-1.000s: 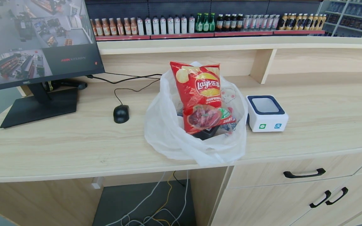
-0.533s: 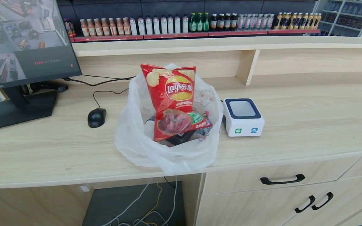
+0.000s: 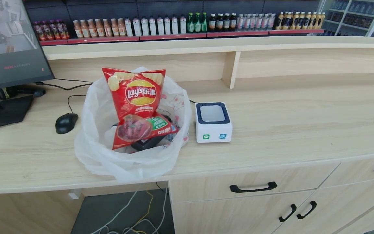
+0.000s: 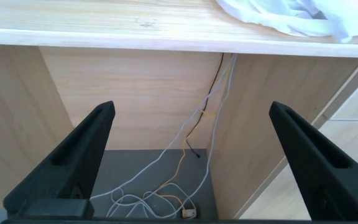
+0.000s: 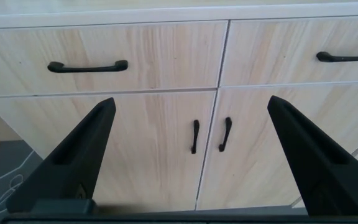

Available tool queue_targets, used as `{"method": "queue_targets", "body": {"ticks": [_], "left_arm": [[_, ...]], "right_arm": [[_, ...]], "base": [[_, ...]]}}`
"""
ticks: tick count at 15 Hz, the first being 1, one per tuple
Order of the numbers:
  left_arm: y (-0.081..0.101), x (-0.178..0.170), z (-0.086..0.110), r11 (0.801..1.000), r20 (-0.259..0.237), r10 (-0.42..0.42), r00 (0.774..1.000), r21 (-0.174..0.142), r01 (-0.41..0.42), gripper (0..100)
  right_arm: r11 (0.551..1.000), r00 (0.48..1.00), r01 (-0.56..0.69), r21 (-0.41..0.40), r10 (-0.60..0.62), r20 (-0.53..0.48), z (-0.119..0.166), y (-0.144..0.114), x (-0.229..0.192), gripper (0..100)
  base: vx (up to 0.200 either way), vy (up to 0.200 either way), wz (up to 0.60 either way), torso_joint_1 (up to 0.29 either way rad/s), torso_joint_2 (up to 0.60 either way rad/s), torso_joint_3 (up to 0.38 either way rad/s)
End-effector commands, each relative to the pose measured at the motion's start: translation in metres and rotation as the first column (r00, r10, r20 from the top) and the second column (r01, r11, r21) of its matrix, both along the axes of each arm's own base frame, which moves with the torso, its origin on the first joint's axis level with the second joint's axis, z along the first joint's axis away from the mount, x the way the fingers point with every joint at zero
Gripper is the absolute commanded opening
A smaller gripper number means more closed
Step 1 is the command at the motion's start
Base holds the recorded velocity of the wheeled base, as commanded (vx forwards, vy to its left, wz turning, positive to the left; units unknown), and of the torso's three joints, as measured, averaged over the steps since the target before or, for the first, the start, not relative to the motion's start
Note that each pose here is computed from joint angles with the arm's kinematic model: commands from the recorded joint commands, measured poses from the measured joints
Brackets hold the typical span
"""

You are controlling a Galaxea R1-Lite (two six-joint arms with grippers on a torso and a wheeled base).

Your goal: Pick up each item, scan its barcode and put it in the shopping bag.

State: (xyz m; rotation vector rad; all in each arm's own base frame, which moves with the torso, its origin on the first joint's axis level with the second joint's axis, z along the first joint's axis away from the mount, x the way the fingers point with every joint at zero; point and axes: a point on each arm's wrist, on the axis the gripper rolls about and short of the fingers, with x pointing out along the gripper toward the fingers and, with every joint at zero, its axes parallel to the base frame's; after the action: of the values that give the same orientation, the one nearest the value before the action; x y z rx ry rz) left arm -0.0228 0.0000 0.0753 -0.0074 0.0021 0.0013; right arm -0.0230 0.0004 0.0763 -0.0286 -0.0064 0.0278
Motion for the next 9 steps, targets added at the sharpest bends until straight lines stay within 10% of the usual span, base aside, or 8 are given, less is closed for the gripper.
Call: {"method": "queue_targets", "body": {"ticks": [1, 5, 9], "left_arm": [[0.0, 0.0, 0.0, 1.0, 0.001, 0.0, 1.0, 0.0, 0.0, 100], [0.0, 0.0, 0.0, 1.0, 0.001, 0.0, 1.0, 0.0, 0.0, 100], [0.0, 0.0, 0.0, 1.0, 0.001, 0.0, 1.0, 0.0, 0.0, 100]], "right_arm": [[1.0, 1.0, -0.001, -0.001, 0.001, 0.0, 0.0, 0.0, 0.0, 100], [1.0, 1.0, -0.001, -0.001, 0.001, -0.001, -0.0001, 0.0, 0.0, 100], [1.0, 1.0, -0.001, 0.001, 0.001, 0.0, 0.0, 0.0, 0.0, 100]], "base": [[0.0, -0.2, 0.0, 0.002, 0.01, -0.002], [0.0, -0.2, 0.0, 0.002, 0.0, 0.001], [0.0, 0.0, 0.0, 0.0, 0.0, 0.0]]}}
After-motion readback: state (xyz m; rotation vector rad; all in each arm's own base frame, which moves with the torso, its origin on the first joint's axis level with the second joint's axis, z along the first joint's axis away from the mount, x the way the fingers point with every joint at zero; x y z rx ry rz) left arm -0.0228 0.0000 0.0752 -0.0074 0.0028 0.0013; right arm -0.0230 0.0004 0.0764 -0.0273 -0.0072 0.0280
